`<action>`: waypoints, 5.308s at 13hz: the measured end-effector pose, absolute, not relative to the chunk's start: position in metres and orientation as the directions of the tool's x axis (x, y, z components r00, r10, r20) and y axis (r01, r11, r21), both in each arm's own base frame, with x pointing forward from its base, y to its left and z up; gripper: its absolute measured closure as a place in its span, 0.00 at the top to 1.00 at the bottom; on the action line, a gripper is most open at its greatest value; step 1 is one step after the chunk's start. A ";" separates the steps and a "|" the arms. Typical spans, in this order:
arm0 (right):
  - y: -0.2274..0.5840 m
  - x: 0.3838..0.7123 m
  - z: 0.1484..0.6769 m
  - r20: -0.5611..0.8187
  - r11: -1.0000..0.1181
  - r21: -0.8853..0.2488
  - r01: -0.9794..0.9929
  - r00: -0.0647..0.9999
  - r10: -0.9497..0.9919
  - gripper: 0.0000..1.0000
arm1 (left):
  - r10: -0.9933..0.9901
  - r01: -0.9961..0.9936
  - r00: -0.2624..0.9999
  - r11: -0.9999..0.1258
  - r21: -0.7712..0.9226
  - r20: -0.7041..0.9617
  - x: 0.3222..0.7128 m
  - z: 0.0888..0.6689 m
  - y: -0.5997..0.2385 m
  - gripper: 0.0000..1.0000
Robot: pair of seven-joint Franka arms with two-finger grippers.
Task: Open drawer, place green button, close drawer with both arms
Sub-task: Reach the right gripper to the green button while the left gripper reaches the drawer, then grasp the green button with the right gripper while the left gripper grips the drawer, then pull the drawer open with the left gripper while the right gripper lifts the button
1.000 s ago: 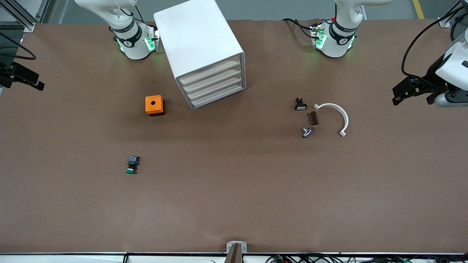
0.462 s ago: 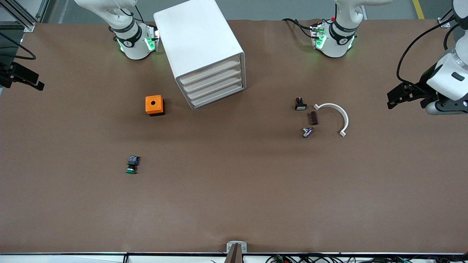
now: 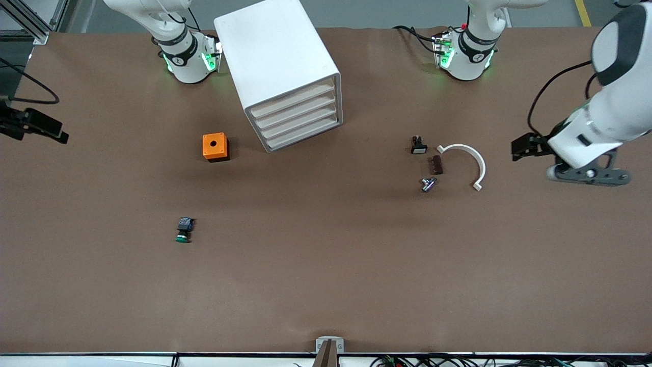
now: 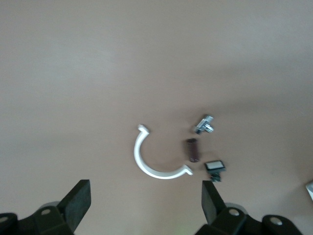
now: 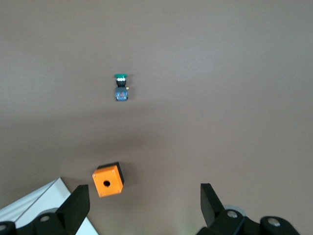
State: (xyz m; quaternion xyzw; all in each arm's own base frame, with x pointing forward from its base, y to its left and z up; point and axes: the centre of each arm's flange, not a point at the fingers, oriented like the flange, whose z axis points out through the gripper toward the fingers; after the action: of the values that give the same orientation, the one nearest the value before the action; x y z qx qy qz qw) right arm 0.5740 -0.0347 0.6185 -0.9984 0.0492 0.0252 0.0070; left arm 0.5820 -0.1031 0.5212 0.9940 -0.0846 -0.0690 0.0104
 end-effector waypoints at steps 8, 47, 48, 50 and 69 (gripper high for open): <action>-0.002 0.634 0.508 -0.107 -0.996 0.005 -0.091 0.990 -0.091 1.00 | -0.356 -0.204 0.881 -0.880 0.429 -0.312 0.583 0.403 -0.206 1.00; 0.063 0.660 0.181 -0.152 -0.961 0.053 -0.271 0.949 -0.276 1.00 | -0.657 -0.048 0.754 -0.065 0.997 -0.007 0.401 0.104 -0.497 0.60; 0.063 0.659 0.180 -0.154 -0.961 0.054 -0.272 0.948 -0.277 1.00 | -0.656 -0.047 0.754 -0.066 0.997 -0.008 0.401 0.103 -0.496 0.55; 0.063 0.658 0.178 -0.159 -0.961 0.056 -0.271 0.948 -0.277 1.00 | -0.656 -0.044 0.755 -0.068 0.997 -0.011 0.401 0.101 -0.496 0.44; 0.075 0.659 0.254 -0.183 -0.950 0.062 -0.304 0.933 -0.311 0.42 | -0.597 -0.035 0.802 -0.082 0.996 -0.021 0.434 0.097 -0.473 0.15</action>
State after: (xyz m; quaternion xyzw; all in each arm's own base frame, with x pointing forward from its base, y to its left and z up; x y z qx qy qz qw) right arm 0.6591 0.0752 0.2538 -0.9829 0.1565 0.0955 -0.0165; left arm 0.4343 -0.4728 0.0967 0.7018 -0.2252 -0.2197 0.6391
